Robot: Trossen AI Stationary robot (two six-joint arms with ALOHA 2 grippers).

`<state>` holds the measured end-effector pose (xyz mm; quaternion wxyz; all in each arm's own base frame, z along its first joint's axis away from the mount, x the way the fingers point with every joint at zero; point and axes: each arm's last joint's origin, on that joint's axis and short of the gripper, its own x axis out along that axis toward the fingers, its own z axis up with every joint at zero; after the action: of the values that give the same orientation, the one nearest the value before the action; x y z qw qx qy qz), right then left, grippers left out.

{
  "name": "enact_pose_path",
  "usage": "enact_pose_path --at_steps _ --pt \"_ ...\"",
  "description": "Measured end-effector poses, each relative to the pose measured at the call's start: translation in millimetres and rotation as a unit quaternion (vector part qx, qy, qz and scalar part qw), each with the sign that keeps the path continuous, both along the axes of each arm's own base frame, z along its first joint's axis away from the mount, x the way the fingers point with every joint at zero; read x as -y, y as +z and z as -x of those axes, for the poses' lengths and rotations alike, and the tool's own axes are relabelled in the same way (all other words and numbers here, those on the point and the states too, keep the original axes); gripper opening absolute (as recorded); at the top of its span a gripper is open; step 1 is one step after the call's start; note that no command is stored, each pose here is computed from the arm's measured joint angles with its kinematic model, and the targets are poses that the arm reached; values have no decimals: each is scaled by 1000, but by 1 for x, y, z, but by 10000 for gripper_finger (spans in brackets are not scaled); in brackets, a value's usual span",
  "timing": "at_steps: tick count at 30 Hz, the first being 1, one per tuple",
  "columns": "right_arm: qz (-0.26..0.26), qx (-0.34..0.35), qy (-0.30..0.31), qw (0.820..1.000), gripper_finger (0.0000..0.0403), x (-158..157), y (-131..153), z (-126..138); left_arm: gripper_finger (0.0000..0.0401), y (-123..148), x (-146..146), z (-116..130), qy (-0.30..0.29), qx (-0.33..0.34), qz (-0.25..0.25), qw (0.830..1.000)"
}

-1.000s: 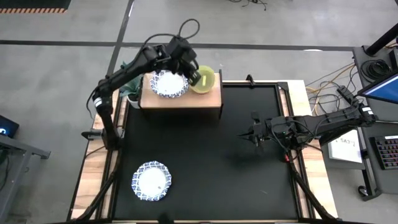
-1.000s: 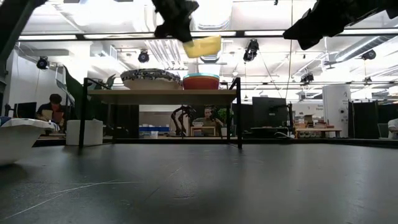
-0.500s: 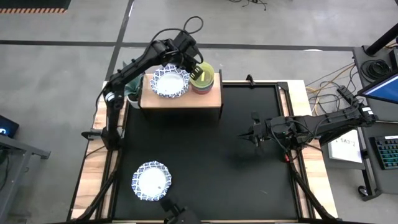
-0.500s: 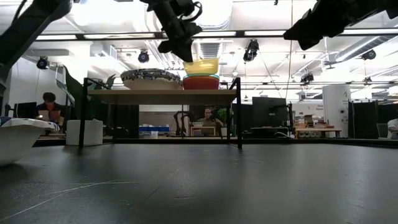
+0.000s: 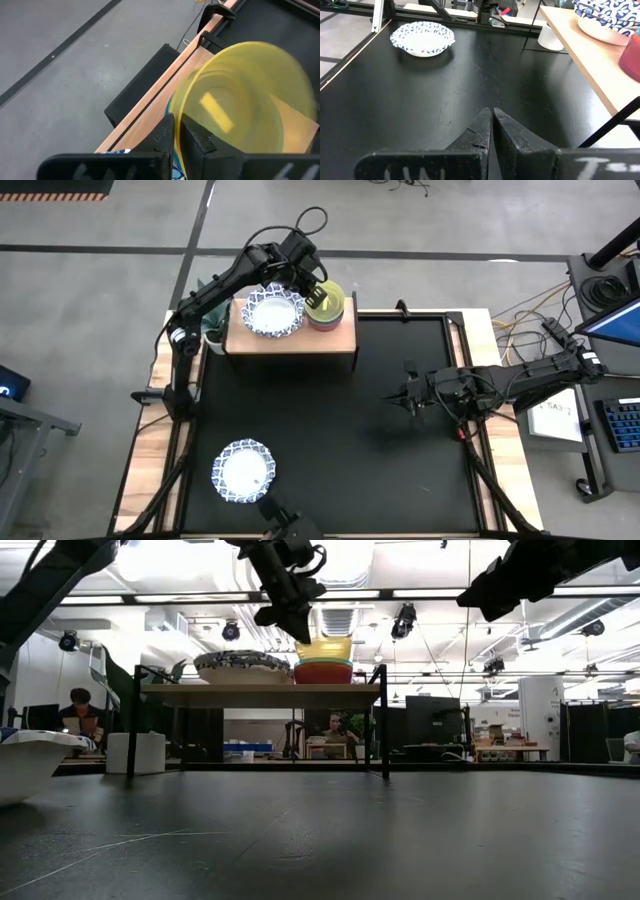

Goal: Place and stack bowls onto a shelf
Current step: Stack the yellow bowl on top of the blue bowl on the shelf

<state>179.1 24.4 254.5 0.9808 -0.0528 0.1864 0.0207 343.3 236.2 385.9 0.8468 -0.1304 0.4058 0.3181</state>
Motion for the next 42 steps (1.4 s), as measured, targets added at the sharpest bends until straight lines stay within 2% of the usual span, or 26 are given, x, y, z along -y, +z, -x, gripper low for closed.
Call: enact_pose_path --at_steps 11,16,20,28,42 --pt "-1 0 0 1000 9 0 0 0 90 0 0 0 -1 2 -2 1000" --pt "0 0 0 1000 9 0 0 0 109 9 5 2 -21 1 -17 1000" --pt "2 1 -3 1000 9 0 0 0 95 19 11 3 -50 -1 -34 998" --pt "5 1 -2 1000 9 0 0 0 7 3 10 2 -54 -35 -19 998" --pt "5 1 -2 1000 9 0 0 0 1 -7 6 0 -28 -54 -23 998"
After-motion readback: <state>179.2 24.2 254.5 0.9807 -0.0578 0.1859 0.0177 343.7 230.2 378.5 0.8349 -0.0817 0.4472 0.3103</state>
